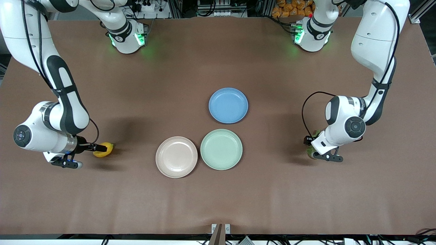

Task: Place lemon and lettuce in plates
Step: 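Grasp the lettuce with the left gripper while the right gripper grasps the lemon, then carry the lettuce over the green plate while the right gripper carries the lemon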

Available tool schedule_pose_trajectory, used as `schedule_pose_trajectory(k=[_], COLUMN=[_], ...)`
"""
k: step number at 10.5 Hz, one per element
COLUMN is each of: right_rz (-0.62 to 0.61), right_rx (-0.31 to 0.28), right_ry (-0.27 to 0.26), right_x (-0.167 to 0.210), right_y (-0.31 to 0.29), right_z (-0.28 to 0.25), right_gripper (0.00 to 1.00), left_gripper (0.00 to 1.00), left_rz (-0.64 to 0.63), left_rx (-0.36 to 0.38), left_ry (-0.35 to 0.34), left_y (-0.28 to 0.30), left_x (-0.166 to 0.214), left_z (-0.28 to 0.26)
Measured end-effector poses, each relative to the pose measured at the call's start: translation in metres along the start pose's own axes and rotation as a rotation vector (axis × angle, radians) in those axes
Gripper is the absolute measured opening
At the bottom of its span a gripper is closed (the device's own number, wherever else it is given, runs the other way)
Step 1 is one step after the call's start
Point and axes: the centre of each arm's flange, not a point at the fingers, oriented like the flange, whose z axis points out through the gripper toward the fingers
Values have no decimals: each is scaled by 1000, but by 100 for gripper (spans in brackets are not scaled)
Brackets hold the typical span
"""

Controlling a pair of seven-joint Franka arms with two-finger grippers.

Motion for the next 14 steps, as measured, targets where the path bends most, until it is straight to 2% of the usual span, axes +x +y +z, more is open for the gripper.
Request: schedule_pose_trajectory(k=[2, 3, 5, 7, 8, 9, 12, 14], right_rz=[15, 19, 26, 27, 28, 27, 28, 58], right_rx=[17, 21, 24, 24, 24, 24, 24, 24], right_ry=[-2, -4, -15, -17, -19, -17, -16, -16], right_x=[0, 0, 0, 0, 0, 0, 1, 1], right_y=[0, 1, 2, 3, 3, 2, 1, -4], right_z=[3, 5, 13, 17, 18, 18, 18, 18], right_gripper=[100, 100, 100, 100, 95, 80, 79, 79], left_gripper=[17, 10, 10, 10, 10, 10, 10, 10], left_rz=[13, 15, 17, 25, 22, 15, -5, -20], left_rx=[0, 0, 0, -5, -7, -7, -12, -61], left_ry=[3, 2, 2, -31, -51, -56, -33, -17], left_y=[0, 1, 2, 7, 8, 11, 34, 58], left_x=[1, 1, 2, 10, 18, 26, 44, 53], left_z=[-1, 0, -1, -6, -15, -28, -56, -72])
